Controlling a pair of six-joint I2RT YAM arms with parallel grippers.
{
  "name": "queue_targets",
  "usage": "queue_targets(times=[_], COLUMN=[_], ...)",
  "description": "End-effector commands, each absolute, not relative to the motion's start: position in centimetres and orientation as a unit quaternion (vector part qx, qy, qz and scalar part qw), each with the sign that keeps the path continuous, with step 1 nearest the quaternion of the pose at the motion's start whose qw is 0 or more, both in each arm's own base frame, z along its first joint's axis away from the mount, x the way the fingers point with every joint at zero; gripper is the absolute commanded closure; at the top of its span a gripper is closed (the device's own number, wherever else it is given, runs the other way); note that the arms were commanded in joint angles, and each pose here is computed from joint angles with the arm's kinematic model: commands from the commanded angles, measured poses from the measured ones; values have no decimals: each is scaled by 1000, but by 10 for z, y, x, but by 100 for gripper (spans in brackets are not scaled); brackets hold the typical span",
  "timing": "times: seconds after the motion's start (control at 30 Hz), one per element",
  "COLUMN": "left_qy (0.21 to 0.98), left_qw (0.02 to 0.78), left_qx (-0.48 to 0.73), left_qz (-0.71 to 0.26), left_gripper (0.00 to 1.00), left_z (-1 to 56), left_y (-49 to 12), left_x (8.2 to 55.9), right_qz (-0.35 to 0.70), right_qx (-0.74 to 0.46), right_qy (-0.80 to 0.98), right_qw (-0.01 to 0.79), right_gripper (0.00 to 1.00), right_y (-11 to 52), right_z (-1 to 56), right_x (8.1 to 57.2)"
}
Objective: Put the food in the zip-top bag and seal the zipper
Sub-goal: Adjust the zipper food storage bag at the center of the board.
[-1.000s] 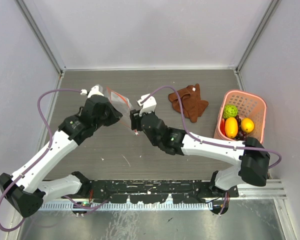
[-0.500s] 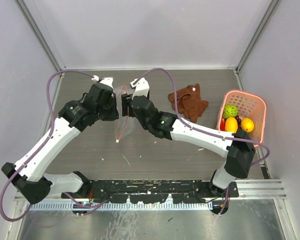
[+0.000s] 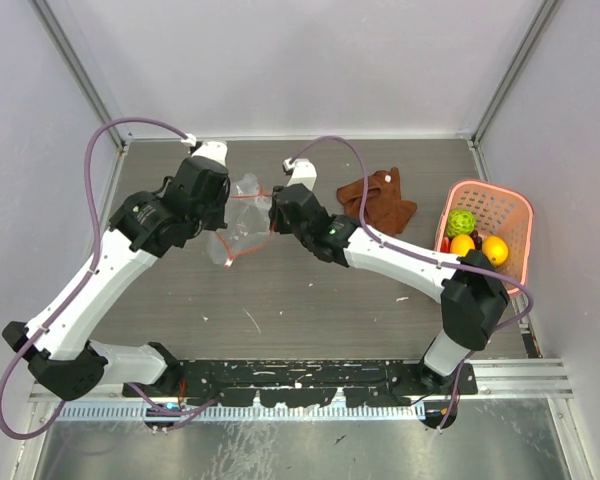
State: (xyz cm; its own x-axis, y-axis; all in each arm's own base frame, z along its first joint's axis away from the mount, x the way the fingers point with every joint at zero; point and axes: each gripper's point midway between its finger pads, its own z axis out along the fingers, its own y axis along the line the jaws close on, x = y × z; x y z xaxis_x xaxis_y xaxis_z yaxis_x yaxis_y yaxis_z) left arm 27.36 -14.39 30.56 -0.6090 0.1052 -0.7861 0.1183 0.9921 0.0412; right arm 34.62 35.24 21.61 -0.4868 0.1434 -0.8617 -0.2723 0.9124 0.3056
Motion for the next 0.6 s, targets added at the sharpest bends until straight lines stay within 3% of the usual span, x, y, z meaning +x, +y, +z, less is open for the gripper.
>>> queue_targets(times=[0.0,0.3,0.57], left_qy=[877,906,927], left_qw=[477,417,372], left_qx=[54,69,36], left_qz=[40,-16,-37], left_gripper=[100,100,80], left_z=[331,276,236], left_y=[-122,-157,-175], left_x=[279,277,273], right_qz=[239,290,308], right_qx=[-12,-23,-10], right_qy=[828,818,801], right_qw=[508,497,514], right_gripper=[67,77,82], right_y=[345,353,348], right_z=[221,210,218], right_x=[341,332,330])
